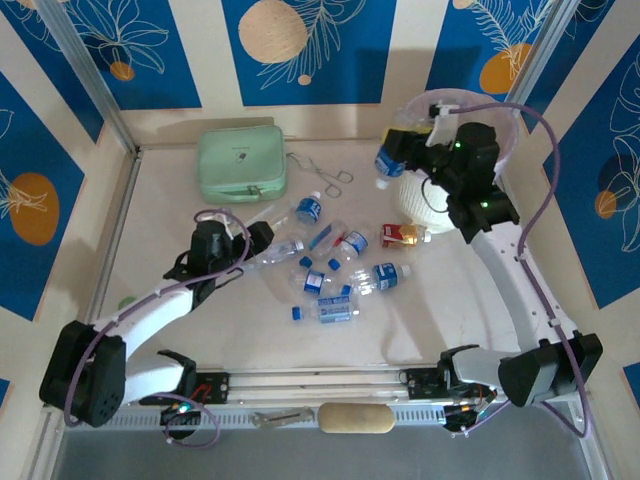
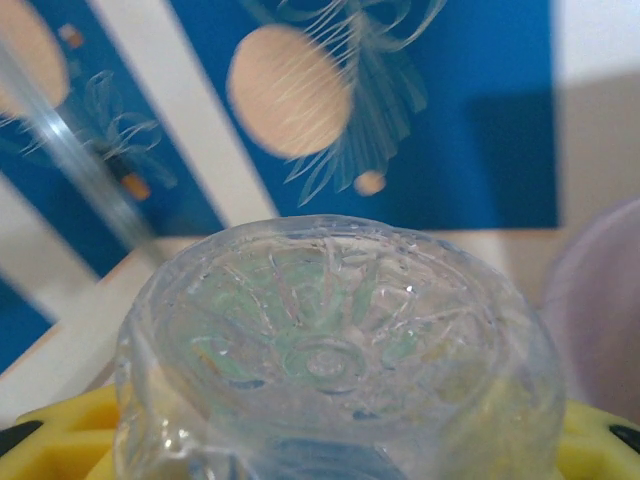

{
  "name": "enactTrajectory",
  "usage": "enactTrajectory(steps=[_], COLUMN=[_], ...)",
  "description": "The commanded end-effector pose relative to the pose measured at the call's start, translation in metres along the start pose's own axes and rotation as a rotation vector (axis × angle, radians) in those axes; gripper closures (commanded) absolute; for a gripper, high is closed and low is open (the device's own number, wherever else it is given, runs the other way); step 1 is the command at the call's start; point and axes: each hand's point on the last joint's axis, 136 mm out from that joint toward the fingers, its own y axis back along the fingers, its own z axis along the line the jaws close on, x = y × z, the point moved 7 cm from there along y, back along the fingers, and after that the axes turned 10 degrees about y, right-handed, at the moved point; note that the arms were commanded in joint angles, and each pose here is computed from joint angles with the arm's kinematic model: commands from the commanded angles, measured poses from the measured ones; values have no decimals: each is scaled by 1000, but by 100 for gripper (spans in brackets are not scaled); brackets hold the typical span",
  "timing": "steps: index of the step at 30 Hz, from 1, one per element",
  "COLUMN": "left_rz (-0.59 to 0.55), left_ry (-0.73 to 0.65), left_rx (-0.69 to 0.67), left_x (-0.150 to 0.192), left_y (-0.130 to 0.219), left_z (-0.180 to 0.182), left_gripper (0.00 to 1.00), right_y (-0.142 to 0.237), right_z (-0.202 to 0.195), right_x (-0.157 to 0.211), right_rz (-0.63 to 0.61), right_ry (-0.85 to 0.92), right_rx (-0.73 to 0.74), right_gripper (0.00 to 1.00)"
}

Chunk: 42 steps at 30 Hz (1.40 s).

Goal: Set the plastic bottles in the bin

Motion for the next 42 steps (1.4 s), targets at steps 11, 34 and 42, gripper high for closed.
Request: enactTrajectory(steps=[11, 34, 42], left_rz=[245, 235, 253], left_ry=[-70, -202, -220], left_rx=[119, 25, 33], left_x=[13, 22, 26], left_y=[-29, -13, -8], left_z=[-29, -33, -33], left_gripper=[1, 1, 1], right_y=[-3, -47, -35], right_z=[-113, -164, -131], right_x=[-57, 4, -21], right_rz=[-262, 23, -11], right_ry=[114, 3, 53], right_rx=[479, 475, 423], right_gripper=[49, 17, 1])
